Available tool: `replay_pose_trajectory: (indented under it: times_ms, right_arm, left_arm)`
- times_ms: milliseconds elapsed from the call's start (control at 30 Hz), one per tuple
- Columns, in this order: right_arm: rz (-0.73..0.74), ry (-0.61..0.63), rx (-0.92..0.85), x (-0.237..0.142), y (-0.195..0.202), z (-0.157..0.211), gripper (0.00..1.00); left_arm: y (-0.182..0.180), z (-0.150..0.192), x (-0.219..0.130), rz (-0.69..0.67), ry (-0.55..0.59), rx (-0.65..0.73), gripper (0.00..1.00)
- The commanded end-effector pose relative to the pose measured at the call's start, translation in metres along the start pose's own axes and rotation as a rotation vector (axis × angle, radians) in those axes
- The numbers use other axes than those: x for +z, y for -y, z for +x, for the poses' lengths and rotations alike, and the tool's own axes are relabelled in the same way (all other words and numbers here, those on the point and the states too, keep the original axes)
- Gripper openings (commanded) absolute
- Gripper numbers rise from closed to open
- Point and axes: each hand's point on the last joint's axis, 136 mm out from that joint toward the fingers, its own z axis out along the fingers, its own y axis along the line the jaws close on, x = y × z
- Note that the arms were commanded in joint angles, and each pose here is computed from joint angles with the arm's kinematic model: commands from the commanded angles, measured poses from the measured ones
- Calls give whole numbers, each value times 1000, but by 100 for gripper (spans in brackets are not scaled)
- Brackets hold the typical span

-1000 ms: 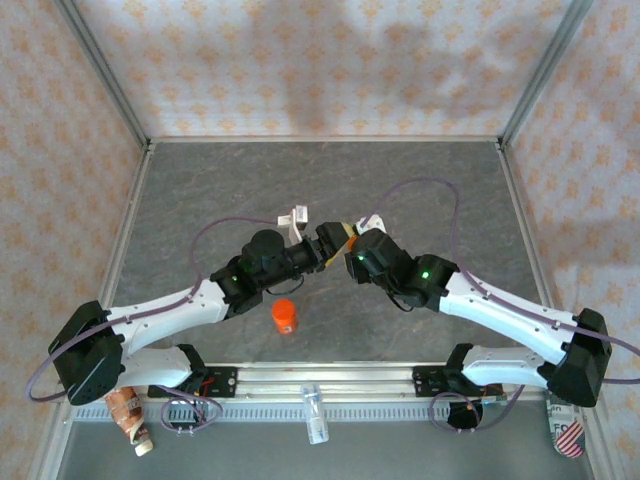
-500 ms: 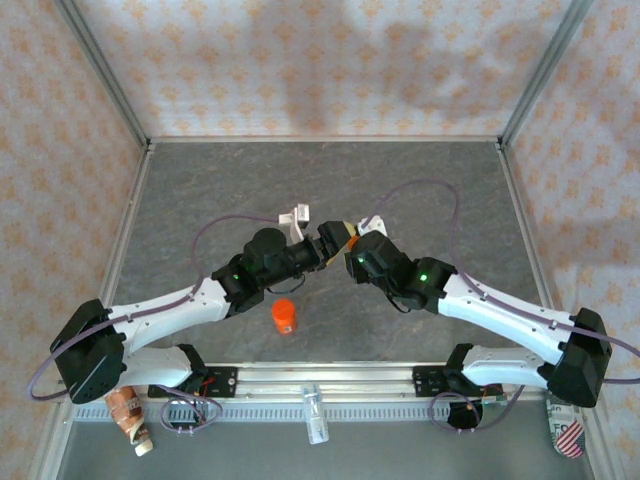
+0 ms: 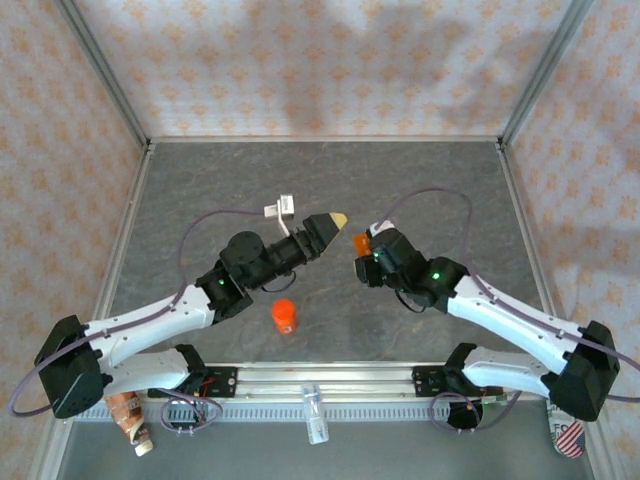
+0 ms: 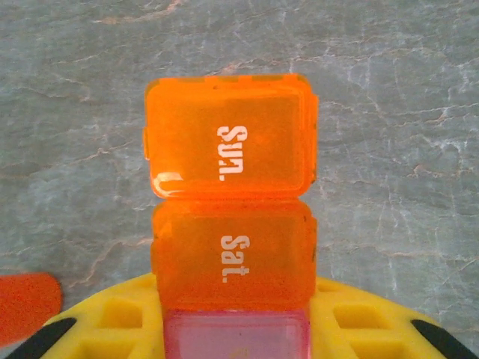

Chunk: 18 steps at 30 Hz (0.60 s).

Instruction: Sort the pills into containers

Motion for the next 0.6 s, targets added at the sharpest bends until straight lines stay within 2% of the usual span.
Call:
replay_pose_trajectory:
  times_ms: [0,233,567]
  right_arm:
    - [-116,-36,-21,-19,-21,-6,19]
    - [-199,-58,-28,-27,-39,-14,19]
    - [-213,-56,-16,-18,-49,-25,19]
  left_arm:
    - [-30,11,-10,-94,-21,17,87]
    - [-38,17,-15,-81,-27,-35,87]
    - [-38,16,-15,-72,-23,-33,87]
